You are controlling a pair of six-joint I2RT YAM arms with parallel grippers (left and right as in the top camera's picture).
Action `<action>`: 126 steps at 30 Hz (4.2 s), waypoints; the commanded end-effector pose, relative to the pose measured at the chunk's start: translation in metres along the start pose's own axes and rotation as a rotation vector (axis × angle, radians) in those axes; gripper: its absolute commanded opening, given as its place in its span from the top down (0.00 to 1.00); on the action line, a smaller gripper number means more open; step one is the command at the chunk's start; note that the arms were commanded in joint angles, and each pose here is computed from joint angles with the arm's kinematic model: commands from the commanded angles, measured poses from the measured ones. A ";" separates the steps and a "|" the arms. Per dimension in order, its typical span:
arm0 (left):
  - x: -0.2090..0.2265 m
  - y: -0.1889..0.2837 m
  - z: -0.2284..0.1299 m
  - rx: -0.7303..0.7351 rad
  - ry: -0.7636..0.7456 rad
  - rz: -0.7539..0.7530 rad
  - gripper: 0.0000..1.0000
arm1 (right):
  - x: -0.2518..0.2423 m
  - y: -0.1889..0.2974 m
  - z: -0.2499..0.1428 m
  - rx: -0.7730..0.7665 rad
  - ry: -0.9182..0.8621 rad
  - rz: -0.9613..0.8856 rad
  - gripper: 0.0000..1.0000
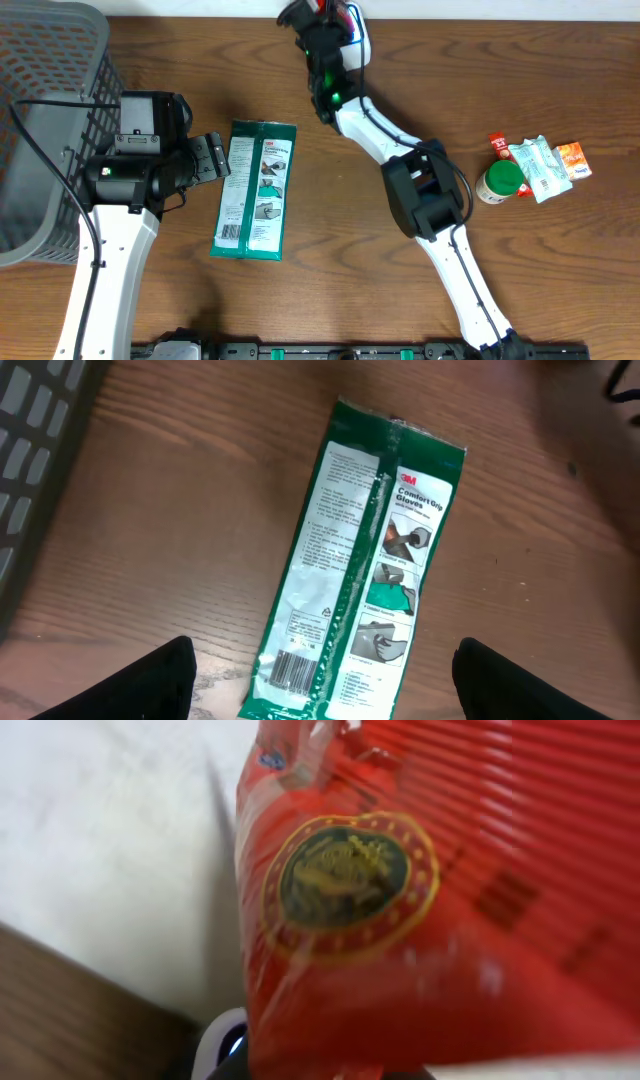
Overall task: Scan the item barcode
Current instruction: 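Raise the Hacks bag and hold it in front of the scanner, then carry the Hacks bag right and lower it beside the jar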
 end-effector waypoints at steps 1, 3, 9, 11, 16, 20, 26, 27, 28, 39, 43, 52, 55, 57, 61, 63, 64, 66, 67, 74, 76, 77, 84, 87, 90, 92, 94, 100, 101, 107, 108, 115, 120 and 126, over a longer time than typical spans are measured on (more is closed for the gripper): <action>-0.001 0.002 0.002 -0.007 -0.012 0.005 0.17 | 0.000 0.001 0.006 -0.014 0.099 -0.025 0.99; -0.001 0.002 0.002 -0.007 -0.012 0.006 0.17 | 0.003 0.001 0.002 -0.004 0.112 -0.018 0.99; -0.001 0.002 0.002 -0.007 -0.012 0.006 0.17 | 0.014 0.001 -0.010 0.049 0.092 0.038 0.99; -0.001 0.002 0.002 -0.007 -0.012 0.006 0.17 | 0.017 0.001 -0.013 0.071 0.035 0.053 0.99; -0.001 0.002 0.002 -0.007 -0.012 0.006 0.17 | 0.021 0.002 -0.018 0.099 -0.083 0.067 0.99; -0.001 0.002 0.002 -0.007 -0.012 0.005 0.17 | 0.021 0.002 -0.018 0.100 -0.110 0.066 0.99; -0.001 0.002 0.002 -0.007 -0.012 0.006 0.17 | 0.021 0.002 -0.019 0.107 -0.165 0.066 0.99; -0.001 0.002 0.002 -0.007 -0.012 0.006 0.17 | 0.021 0.002 -0.019 0.107 -0.165 0.066 0.99; -0.001 0.002 0.002 -0.007 -0.012 0.006 0.18 | 0.021 0.002 -0.019 0.109 -0.164 0.067 0.99; -0.001 0.002 0.002 -0.007 -0.012 0.006 0.17 | 0.019 0.000 -0.025 0.127 -0.155 0.068 0.99; -0.001 0.002 0.002 -0.007 -0.012 0.006 0.17 | 0.017 -0.002 -0.031 0.145 -0.145 0.070 0.99; -0.001 0.002 0.002 -0.007 -0.012 0.006 0.17 | 0.012 -0.006 -0.036 0.147 -0.067 0.074 0.99; -0.001 0.002 0.002 -0.007 -0.012 0.006 0.17 | 0.014 -0.006 -0.035 0.133 -0.069 0.097 0.99; -0.001 0.002 0.002 -0.007 -0.011 0.006 0.17 | 0.014 -0.007 -0.034 0.126 -0.070 0.107 0.99; -0.001 0.002 0.002 -0.007 -0.012 0.006 0.17 | 0.014 -0.007 -0.034 0.124 -0.071 0.107 0.99; -0.001 0.002 0.002 -0.007 -0.012 0.006 0.17 | 0.013 -0.007 -0.033 0.120 -0.074 0.104 0.99; -0.001 0.002 0.002 -0.007 -0.012 0.006 0.17 | 0.011 -0.007 -0.031 0.114 -0.079 0.097 0.99; -0.001 0.002 0.002 -0.007 -0.012 0.006 0.17 | 0.004 -0.007 -0.025 0.101 -0.093 0.070 0.99; -0.001 0.002 0.002 -0.007 -0.012 0.006 0.17 | -0.001 -0.008 -0.022 0.097 -0.099 0.056 0.99; -0.001 0.002 0.002 -0.007 -0.012 0.006 0.17 | -0.065 0.004 0.028 0.101 -0.127 -0.036 0.99; -0.001 0.002 0.002 -0.007 -0.012 0.006 0.17 | -0.083 0.012 0.044 0.114 -0.123 -0.044 0.99; -0.001 0.002 0.002 -0.007 -0.012 0.006 0.17 | -0.094 0.017 0.052 0.116 -0.121 -0.041 0.99; -0.001 0.002 0.002 -0.007 -0.012 0.006 0.17 | -0.167 0.067 0.095 0.213 -0.283 0.015 0.99; -0.001 0.002 0.002 -0.007 -0.012 0.006 0.17 | -0.193 0.103 0.094 0.335 -0.362 0.133 0.99; -0.001 0.002 0.002 -0.007 -0.012 0.006 0.17 | -0.203 0.140 0.081 0.468 -0.374 0.370 0.99; -0.001 0.002 0.002 -0.007 -0.012 0.006 0.17 | -0.205 0.162 0.069 0.555 -0.390 0.544 0.99; -0.001 0.002 0.002 -0.007 -0.012 0.006 0.17 | -0.209 0.181 0.052 0.656 -0.418 0.692 0.99; -0.001 0.002 0.002 -0.007 -0.012 0.006 0.17 | -0.219 0.208 -0.007 0.951 -0.565 0.925 0.99; -0.001 0.002 0.002 -0.007 -0.012 0.006 0.17 | -0.219 0.208 -0.018 0.985 -0.591 0.937 0.99; -0.001 0.002 0.002 -0.007 -0.012 0.006 0.17 | -0.200 0.206 -0.078 1.119 -0.709 0.991 0.99; -0.001 0.002 0.002 -0.007 -0.012 0.005 0.17 | -0.195 0.206 -0.086 1.125 -0.726 1.003 0.99; -0.001 0.002 0.002 -0.007 -0.012 0.006 0.17 | -0.154 0.208 -0.149 1.179 -0.697 0.956 0.99; -0.001 0.002 0.002 -0.007 -0.012 0.006 0.17 | -0.142 0.213 -0.180 1.221 -0.619 0.867 0.99; -0.001 0.002 0.002 -0.007 -0.012 0.006 0.17 | -0.143 0.209 -0.179 1.203 -0.613 0.850 0.94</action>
Point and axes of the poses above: each gripper's point midway between its finger pads, its own y axis back along the fingers, its own x axis along the line the jaws close on, z = x × y, the point moved 7 cm from there along y, back along the fingers, and after that the axes turned 3 degrees about y, right-handed, at the moved point
